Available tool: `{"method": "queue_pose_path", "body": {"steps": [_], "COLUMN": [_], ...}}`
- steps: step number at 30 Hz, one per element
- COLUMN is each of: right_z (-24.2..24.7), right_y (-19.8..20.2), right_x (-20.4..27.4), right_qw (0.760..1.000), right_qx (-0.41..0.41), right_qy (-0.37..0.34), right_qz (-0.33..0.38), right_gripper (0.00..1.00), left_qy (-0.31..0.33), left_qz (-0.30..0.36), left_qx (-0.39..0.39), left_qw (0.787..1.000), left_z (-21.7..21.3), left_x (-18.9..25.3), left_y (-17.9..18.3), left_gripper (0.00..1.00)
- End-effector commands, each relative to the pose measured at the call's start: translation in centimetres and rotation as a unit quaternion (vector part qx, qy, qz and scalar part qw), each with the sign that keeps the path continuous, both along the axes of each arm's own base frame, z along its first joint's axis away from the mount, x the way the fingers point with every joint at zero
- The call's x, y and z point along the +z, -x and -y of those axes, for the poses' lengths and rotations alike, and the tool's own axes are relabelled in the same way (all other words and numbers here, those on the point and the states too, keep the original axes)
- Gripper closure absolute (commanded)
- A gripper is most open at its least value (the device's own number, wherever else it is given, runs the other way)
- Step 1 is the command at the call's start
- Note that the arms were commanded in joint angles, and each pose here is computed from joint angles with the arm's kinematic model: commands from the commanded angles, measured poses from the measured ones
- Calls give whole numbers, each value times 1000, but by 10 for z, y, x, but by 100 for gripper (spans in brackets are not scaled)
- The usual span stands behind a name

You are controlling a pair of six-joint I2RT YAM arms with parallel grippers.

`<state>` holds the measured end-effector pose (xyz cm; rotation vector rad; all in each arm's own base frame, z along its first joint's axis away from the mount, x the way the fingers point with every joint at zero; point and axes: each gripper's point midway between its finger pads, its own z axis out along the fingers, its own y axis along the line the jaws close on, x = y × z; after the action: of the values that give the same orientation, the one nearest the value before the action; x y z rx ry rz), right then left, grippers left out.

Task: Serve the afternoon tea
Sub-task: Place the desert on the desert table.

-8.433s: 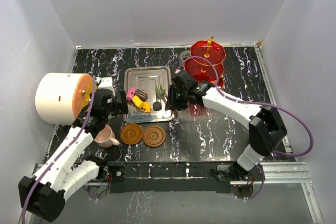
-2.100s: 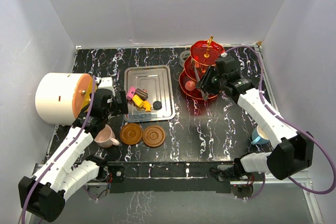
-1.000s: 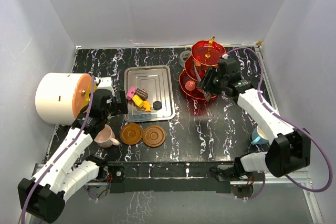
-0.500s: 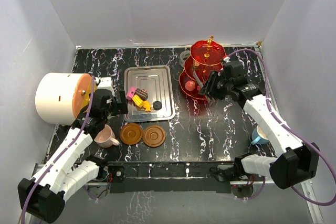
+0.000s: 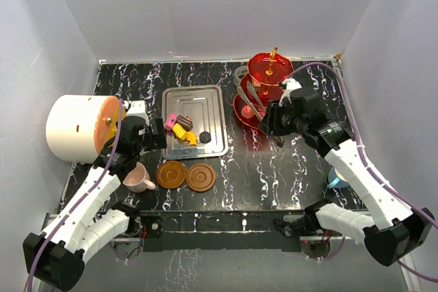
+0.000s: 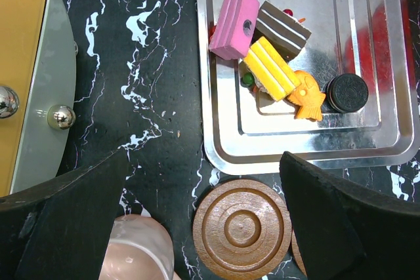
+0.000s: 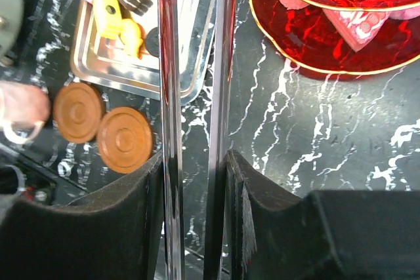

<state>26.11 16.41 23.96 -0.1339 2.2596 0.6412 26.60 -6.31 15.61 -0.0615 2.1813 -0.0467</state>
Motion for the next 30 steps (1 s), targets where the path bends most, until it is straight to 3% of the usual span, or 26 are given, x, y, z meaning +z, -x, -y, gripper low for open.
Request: {"method": "queue_pose_path", "body": {"steps": [1,4,11,22,26,30], "right_z": [10,26,51,17,18,16], "right_y": [-21,-22,-19,9,8,4], "right_x": [15,14,22,23,17,26], "right_qw": [990,978,960,973,978,972], "right_qx": [-33,-74,-136,-17,-29,-27], "right_qy": [95,139,123,57,60,54], "right_qz": [101,135,210,225,200,226], "right_gripper": [66,66,65,66,68,68], "left_qy": [-3,-5,-8,-12,-13,-12], "left_qz": [15,20,24,18,17,19], "left_qx": [7,13,19,18,18,18], "left_qw": [1000,1000,1000,1000,1000,1000], "left_z": [-4,-7,-10,-9,-10,-9], "left_x": [10,12,13,9,9,10], "left_y": [1,2,2,0,1,0], "left_gripper": [1,1,1,1,1,1]}}
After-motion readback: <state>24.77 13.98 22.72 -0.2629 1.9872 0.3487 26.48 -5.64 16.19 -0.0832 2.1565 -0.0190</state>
